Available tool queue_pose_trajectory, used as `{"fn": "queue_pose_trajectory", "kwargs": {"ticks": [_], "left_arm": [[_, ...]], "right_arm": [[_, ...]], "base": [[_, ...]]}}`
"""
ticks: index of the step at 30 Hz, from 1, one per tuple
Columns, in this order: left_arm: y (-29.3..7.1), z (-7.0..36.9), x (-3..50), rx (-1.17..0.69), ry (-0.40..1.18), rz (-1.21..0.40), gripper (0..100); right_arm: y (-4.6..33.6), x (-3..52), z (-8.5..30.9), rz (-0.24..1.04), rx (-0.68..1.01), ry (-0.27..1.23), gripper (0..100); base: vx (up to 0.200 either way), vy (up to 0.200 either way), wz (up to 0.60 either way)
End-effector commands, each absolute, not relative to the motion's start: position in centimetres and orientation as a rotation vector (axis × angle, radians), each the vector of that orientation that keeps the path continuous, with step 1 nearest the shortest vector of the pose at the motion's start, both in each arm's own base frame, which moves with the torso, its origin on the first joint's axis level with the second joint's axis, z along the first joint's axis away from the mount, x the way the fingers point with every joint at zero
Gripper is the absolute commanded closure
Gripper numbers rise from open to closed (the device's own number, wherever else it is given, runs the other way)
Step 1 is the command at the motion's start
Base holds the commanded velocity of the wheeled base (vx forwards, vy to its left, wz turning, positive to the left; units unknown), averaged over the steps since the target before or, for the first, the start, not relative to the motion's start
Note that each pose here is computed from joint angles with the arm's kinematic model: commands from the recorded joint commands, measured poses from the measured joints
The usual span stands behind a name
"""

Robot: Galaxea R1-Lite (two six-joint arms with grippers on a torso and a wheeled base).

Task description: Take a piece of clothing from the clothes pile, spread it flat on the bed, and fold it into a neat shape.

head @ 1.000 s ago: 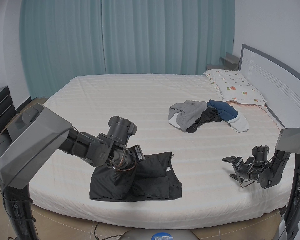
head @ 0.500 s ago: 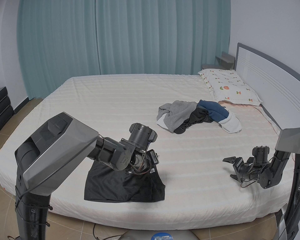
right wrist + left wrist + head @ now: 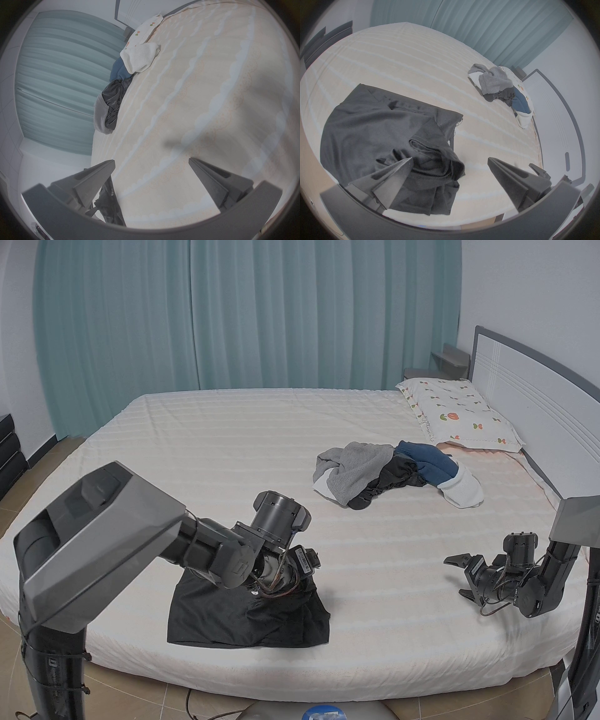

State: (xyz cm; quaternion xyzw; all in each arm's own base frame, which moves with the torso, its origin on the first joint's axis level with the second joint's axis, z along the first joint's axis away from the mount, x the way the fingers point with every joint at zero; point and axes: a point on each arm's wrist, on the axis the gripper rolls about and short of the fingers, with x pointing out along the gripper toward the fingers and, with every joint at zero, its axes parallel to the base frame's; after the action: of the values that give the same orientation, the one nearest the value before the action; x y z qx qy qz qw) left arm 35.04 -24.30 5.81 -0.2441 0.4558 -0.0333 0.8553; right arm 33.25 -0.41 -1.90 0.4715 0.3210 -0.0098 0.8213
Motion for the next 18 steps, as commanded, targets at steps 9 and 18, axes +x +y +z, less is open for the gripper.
{"fn": "queue_pose_trajectory", "kwargs": {"ticks": [9, 18], "left_arm": [[-16.2, 9.8, 32.5, -0.657, 0.974, -0.069, 0], [-11.9, 8.7, 33.4, -0.882, 1.043, -0.003, 0]], "right_arm": [[-0.4, 33.2, -2.0, -0.022, 1.003, 0.687, 0], [-0.2, 33.2, -2.1, -0.023, 1.000, 0.691, 0]], "base": [[0.000, 0.000, 0.00], [0.000, 0.089, 0.00]]}}
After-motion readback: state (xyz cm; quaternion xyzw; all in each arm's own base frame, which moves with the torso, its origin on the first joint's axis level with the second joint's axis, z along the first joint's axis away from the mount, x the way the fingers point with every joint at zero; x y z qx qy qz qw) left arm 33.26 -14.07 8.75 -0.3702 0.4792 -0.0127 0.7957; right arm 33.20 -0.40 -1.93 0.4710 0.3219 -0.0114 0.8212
